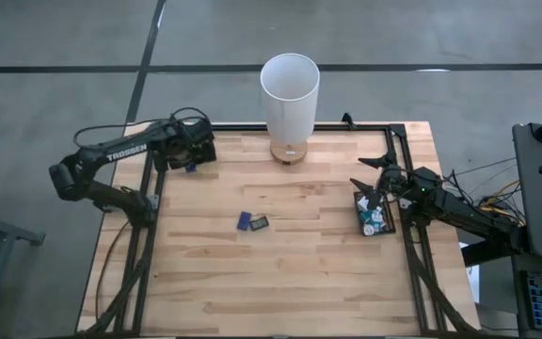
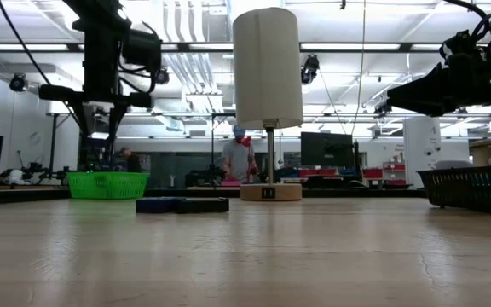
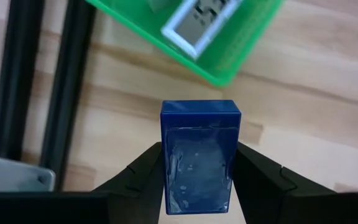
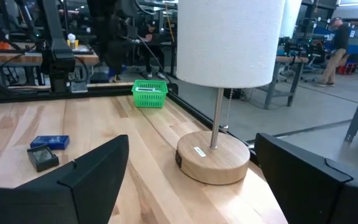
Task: Pick & Place Office items
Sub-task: Put the left blue digital clock into the green bin
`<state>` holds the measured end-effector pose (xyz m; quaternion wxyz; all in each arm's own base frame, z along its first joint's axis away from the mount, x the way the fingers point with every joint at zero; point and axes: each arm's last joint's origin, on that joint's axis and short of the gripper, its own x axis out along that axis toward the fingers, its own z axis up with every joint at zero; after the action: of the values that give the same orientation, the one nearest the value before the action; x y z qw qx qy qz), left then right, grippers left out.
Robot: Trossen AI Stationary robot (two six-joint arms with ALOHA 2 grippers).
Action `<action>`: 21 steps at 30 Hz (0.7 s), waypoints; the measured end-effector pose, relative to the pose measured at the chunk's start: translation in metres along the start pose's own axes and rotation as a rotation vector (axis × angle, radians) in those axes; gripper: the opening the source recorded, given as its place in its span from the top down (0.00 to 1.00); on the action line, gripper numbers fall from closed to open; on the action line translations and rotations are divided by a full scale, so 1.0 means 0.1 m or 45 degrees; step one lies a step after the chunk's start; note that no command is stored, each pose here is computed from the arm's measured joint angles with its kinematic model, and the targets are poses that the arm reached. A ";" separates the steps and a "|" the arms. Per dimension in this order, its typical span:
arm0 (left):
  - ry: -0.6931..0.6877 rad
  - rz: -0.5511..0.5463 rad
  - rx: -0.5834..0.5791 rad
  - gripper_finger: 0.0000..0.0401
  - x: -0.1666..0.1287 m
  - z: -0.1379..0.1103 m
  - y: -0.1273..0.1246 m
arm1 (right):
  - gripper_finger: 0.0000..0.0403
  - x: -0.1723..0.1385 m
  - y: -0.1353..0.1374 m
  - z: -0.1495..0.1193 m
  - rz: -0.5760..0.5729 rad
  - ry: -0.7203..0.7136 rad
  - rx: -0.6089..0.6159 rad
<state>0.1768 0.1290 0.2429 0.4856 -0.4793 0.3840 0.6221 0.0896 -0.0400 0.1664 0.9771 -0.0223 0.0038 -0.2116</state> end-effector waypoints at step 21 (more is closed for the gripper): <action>-0.094 -0.045 -0.099 0.59 0.17 0.67 0.24 | 0.14 0.00 0.00 0.00 -0.001 0.000 0.000</action>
<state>0.1374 0.1905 0.2431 0.4913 -0.4813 0.3328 0.6451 0.0896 -0.0400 0.1664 0.9770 -0.0223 0.0038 -0.2120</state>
